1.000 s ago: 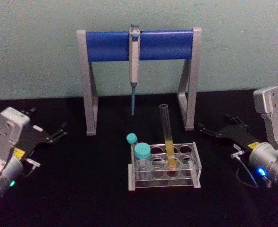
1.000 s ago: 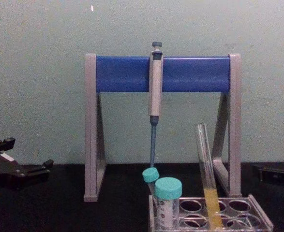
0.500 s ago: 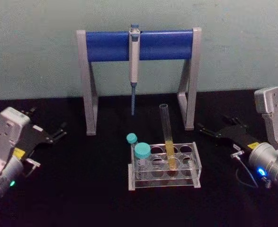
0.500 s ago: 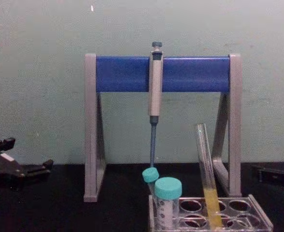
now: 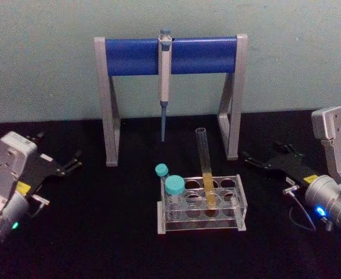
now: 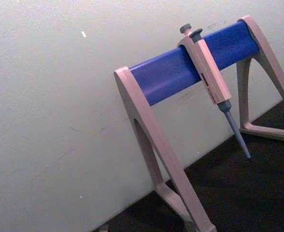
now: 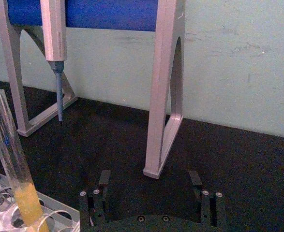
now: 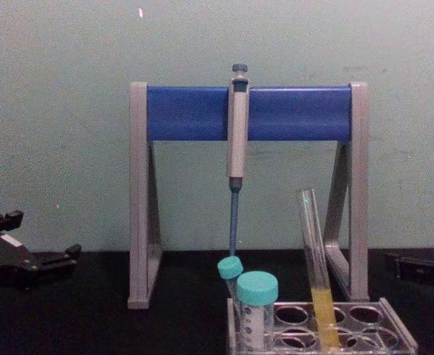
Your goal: Pick up the test tube from the test tube rack, shake it, then place it back into the test tube rack.
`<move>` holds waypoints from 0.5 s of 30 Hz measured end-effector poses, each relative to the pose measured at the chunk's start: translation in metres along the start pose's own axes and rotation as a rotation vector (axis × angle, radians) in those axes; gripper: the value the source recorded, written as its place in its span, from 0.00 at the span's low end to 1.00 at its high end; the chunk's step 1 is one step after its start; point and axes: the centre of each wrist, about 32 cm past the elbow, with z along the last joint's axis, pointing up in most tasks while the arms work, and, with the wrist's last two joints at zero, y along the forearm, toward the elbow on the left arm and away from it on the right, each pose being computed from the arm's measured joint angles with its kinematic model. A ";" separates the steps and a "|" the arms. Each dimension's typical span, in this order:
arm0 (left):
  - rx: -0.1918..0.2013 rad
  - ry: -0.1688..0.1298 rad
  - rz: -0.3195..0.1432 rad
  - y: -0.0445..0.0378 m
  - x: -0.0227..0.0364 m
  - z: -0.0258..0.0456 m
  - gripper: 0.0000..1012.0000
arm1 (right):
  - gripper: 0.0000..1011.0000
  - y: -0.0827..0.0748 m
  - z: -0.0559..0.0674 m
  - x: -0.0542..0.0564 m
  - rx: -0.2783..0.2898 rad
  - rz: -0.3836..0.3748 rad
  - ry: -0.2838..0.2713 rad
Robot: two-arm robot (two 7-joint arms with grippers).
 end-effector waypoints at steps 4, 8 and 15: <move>0.000 0.000 0.000 0.0000 0.0000 0.0000 0.99 | 0.99 0.000 0.000 0.000 0.000 0.000 -0.001; 0.000 0.000 0.000 0.0000 0.0000 0.0000 0.99 | 0.99 0.000 0.000 0.000 0.000 0.000 -0.002; 0.000 0.000 0.000 0.0000 0.0000 0.0000 0.99 | 0.99 0.000 0.000 0.000 0.001 -0.001 -0.003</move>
